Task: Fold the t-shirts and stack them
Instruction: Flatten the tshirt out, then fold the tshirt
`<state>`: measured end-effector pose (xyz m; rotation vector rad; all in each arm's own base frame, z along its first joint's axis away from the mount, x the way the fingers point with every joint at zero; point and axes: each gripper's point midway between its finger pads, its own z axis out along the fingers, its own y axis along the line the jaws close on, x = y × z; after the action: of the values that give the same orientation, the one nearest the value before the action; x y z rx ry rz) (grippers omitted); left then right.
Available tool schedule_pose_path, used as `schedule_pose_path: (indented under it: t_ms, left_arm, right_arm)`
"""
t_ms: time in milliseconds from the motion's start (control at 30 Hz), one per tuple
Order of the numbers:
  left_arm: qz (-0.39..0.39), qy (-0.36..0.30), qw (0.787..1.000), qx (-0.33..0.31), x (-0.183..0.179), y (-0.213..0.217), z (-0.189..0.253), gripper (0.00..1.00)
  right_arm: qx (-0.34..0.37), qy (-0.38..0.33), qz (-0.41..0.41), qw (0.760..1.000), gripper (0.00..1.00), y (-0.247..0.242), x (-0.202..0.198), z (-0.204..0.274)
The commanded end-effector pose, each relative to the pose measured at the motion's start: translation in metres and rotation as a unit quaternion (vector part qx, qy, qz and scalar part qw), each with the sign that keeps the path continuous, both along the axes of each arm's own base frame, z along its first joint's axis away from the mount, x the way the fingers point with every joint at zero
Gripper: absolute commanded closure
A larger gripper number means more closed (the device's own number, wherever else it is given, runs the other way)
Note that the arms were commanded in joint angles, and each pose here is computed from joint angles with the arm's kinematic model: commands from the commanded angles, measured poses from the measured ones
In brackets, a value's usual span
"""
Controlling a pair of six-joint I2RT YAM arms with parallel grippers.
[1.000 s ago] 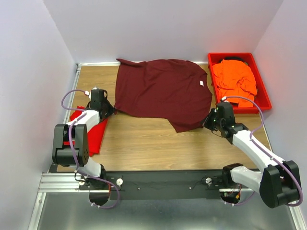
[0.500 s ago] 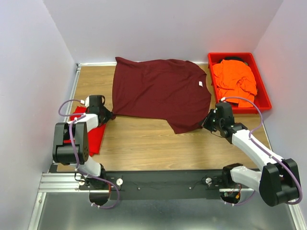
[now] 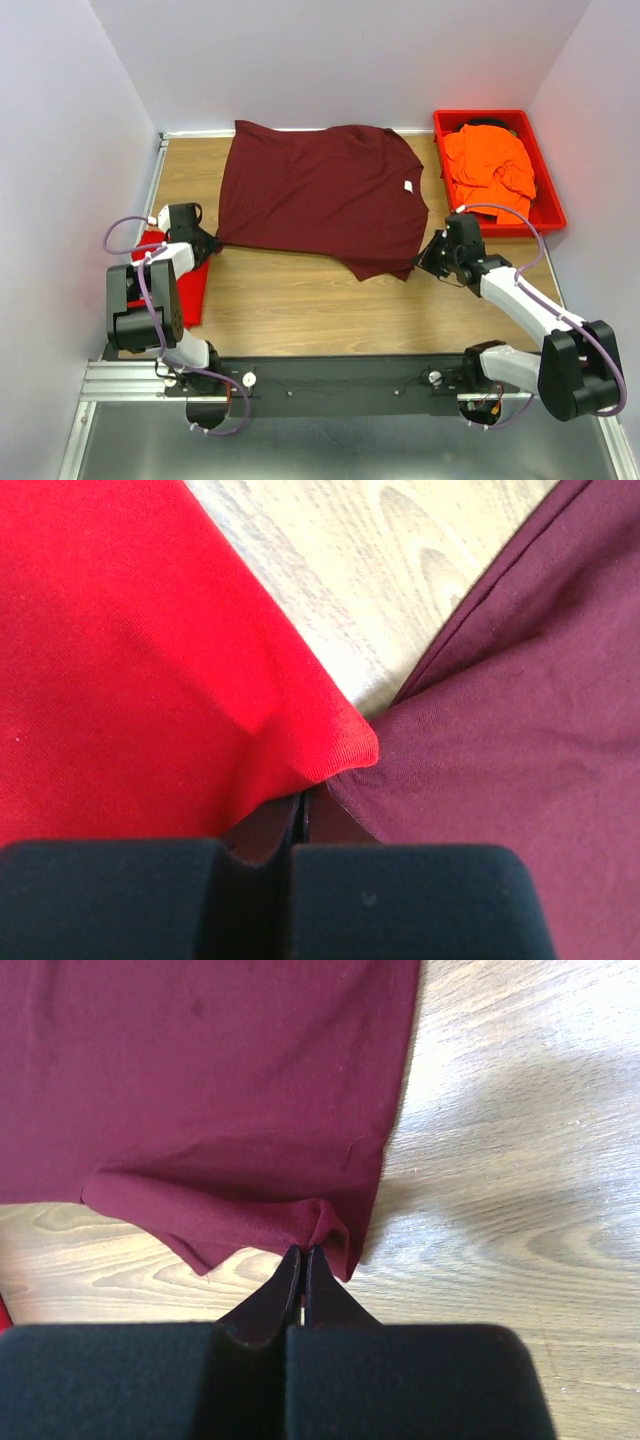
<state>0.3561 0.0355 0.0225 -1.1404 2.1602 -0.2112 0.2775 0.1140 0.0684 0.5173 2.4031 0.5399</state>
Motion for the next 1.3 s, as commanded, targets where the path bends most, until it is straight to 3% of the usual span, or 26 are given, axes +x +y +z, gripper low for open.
schedule_pose_path:
  t_ms: [0,267,767,967,1100,1267]
  left_arm:
    - [0.011,0.076,0.996,0.036,-0.04,0.014,-0.023,1.0]
    - [0.005,0.05,0.996,0.069,-0.042,0.014,0.004,1.0]
    - [-0.019,0.007,0.993,0.113,-0.034,-0.007,0.046,0.97]
    - [-0.02,0.004,0.992,0.127,-0.033,-0.004,0.053,0.96]
    - [-0.012,0.003,0.991,0.133,-0.033,-0.001,0.056,0.91]
    - [-0.013,-0.016,0.992,0.125,-0.019,-0.004,0.07,0.89]
  right_arm:
    - [0.007,-0.01,-0.007,1.0,1.0,0.0,0.002,0.011]
    - [-0.04,-0.027,-0.068,0.997,1.0,-0.032,-0.018,0.046]
    - [-0.013,-0.026,-0.09,0.995,1.0,-0.042,-0.066,0.089]
    - [-0.047,-0.034,-0.107,0.993,0.99,-0.058,-0.074,0.106]
    - [-0.052,-0.034,-0.114,0.992,1.0,-0.059,-0.069,0.105]
    - [-0.054,-0.048,-0.107,0.992,0.99,-0.051,-0.036,0.111]
